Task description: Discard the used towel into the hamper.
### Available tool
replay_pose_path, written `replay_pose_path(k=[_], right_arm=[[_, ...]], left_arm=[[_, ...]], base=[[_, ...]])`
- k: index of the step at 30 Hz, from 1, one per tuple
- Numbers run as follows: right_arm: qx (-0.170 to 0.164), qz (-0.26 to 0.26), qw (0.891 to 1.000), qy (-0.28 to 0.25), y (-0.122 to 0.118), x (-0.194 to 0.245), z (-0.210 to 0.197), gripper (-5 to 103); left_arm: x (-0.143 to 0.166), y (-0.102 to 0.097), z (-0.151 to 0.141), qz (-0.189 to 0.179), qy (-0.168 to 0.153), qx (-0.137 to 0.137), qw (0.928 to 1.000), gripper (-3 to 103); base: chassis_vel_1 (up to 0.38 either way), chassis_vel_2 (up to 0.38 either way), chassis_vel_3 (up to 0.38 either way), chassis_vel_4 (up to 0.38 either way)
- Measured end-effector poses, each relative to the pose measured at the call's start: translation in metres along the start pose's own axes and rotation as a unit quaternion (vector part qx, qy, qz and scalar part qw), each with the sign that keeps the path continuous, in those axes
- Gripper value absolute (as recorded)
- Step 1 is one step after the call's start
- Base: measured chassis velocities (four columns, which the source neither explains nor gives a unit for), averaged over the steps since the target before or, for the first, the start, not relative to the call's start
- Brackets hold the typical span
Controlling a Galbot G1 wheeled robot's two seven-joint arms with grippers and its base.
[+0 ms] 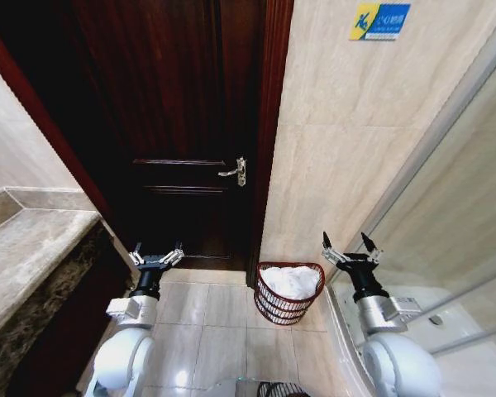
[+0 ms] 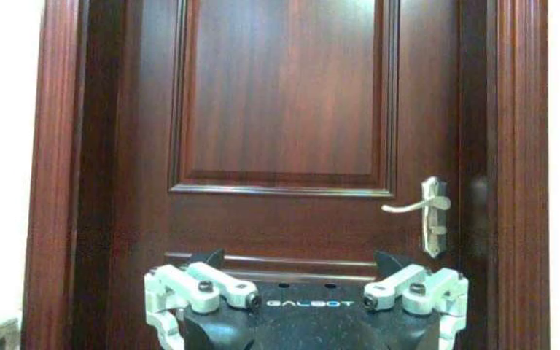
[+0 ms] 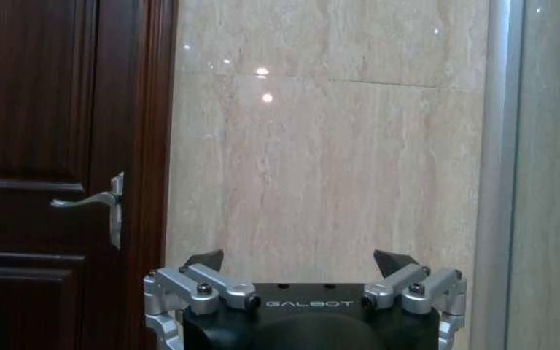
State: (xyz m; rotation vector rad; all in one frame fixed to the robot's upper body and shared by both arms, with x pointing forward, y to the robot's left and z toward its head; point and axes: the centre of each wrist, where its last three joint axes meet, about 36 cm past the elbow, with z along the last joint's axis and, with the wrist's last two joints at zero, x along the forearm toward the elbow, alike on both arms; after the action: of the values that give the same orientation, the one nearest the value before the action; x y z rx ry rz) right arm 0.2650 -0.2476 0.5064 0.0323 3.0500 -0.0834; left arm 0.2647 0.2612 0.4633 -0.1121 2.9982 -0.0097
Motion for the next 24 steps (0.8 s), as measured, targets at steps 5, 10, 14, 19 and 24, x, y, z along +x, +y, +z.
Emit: replay_pose_path(k=[5, 10, 14, 19, 24], right_arm=[[0.000, 0.000, 1.000, 0.000, 0.0000, 0.0001, 0.0000, 100], [0.000, 0.000, 1.000, 0.000, 0.0000, 0.0001, 0.0001, 100], [0.000, 0.000, 1.000, 0.000, 0.0000, 0.0000, 0.0000, 100], [0.000, 0.000, 1.000, 0.000, 0.0000, 0.0000, 0.0000, 100], [0.000, 0.000, 1.000, 0.000, 0.0000, 0.0000, 0.0000, 100]], left_arm=[[0.0001, 0.0000, 0.0000, 0.000, 0.000, 0.000, 1.0000, 100], [0.0002, 0.0000, 0.0001, 0.000, 0.000, 0.000, 1.0000, 100], [0.0002, 0.0000, 0.0000, 0.000, 0.000, 0.000, 1.0000, 100], [0.0000, 0.0000, 0.0000, 0.000, -0.001, 0.000, 1.0000, 100], [0.0000, 0.0000, 0.0000, 0.000, 0.000, 0.000, 1.0000, 100]], base=[[0.104, -0.091, -0.099, 0.097], [0.112, -0.106, -0.115, 0.097], [0.077, -0.078, -0.076, 0.069], [0.057, -0.053, -0.061, 0.061], [0.067, -0.079, -0.072, 0.080]])
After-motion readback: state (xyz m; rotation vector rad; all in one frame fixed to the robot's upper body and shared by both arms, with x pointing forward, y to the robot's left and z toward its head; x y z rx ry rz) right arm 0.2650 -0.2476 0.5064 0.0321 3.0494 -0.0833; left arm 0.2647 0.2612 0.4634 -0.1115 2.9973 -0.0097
